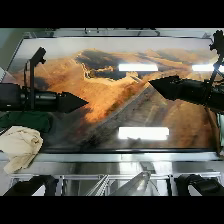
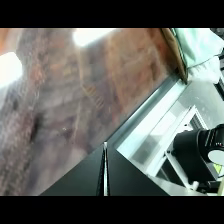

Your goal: Fold the shirts.

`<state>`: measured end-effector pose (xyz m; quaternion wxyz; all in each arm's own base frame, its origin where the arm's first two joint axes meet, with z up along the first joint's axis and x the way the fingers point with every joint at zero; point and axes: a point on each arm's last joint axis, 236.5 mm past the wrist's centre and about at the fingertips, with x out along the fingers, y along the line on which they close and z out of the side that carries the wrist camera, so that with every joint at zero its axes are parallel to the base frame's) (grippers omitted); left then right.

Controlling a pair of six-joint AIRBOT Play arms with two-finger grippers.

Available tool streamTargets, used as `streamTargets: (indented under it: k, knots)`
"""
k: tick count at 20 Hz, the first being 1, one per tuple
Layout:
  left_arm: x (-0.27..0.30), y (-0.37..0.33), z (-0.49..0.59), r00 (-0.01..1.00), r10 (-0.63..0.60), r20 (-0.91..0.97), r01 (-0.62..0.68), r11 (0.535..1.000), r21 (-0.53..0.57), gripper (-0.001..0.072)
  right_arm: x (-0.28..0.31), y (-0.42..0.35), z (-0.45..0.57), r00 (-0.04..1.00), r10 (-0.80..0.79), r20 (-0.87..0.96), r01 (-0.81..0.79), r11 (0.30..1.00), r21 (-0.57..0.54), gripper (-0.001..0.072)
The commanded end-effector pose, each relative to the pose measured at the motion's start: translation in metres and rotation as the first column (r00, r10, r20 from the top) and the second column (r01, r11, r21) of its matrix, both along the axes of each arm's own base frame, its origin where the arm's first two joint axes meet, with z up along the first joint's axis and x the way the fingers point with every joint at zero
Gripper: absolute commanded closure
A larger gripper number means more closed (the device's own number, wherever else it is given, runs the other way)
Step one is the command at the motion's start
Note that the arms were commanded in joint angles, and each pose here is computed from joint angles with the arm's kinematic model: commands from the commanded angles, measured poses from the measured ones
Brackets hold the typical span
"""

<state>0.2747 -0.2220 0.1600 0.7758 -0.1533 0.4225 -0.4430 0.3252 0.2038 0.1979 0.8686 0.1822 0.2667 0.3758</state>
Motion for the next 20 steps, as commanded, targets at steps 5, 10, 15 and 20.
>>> streamTargets:
  k: [5, 10, 15, 20]
  knots:
    - [0.016, 0.066, -0.01, 0.993, 0.114, 0.02, -0.115, 0.951, 0.289, 0.0343, 0.0, 0.0, 0.0, 1.0, 0.001, 0.0, -0.001, 1.0, 0.0, 0.0695]
    - [0.048, 0.304, -0.019, 0.753, 0.627, 0.201, -0.575, 0.479, 0.663, -0.0013, 0.0, 0.0, 0.0, 1.0, 0.001, 0.0, -0.001, 1.0, 0.0, 0.0694]
    - [0.032, 0.423, -0.102, 0.543, 0.84, 0.006, -0.578, 0.368, 0.728, -0.0013, 0.0, 0.0, 0.0, 1.0, 0.0, 0.0, 0.0, 1.0, 0.0, 0.0695]
    - [0.037, 0.423, -0.198, 0.538, 0.811, -0.231, -0.417, 0.494, 0.762, -0.0013, 0.0, 0.0, 0.0, 1.0, 0.0, 0.0, 0.0, 1.0, 0.001, 0.0694]
